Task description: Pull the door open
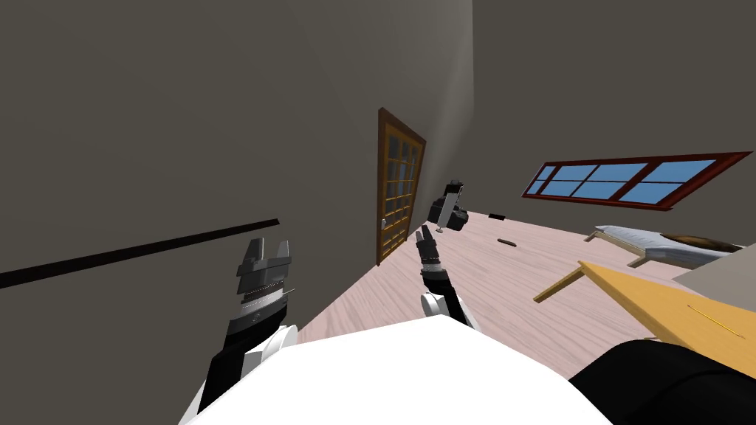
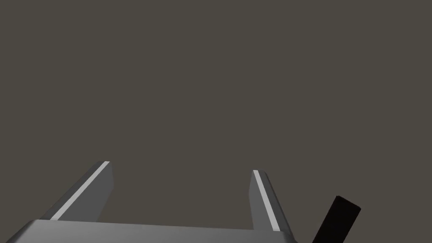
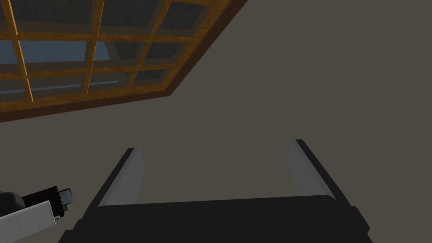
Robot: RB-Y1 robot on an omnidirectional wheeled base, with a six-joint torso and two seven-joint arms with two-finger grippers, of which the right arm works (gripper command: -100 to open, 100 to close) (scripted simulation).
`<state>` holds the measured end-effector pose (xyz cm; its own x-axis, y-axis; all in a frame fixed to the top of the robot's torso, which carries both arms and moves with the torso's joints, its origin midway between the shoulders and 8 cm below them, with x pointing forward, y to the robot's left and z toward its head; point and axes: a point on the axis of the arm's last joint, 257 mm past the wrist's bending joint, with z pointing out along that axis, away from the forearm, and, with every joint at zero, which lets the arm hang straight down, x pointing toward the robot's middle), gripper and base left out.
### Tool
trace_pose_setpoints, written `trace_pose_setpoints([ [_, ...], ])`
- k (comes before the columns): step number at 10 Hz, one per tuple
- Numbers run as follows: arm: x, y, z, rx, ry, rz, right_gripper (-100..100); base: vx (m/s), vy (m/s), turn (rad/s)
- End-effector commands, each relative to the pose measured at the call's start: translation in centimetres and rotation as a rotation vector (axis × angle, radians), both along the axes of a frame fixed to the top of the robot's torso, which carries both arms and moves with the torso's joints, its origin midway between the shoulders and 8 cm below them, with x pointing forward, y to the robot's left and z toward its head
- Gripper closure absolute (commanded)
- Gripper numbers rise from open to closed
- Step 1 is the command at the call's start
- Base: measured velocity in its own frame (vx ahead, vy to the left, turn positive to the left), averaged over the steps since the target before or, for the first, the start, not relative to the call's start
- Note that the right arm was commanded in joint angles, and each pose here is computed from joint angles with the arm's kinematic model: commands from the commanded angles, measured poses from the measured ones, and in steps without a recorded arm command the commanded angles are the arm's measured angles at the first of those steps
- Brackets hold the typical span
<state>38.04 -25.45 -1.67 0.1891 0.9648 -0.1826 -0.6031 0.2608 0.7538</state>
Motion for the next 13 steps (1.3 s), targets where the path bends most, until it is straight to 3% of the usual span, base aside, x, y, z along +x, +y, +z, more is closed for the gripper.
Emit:
trace_pose_setpoints([
  [1,0.6,0.2,-1.0,-0.034,0.014,-0.012,-100,0.087,-0.038,0.035],
  [13,4.4,1.5,-10.3,-0.333,0.138,-0.097,-100,0.095,-0.042,0.042],
])
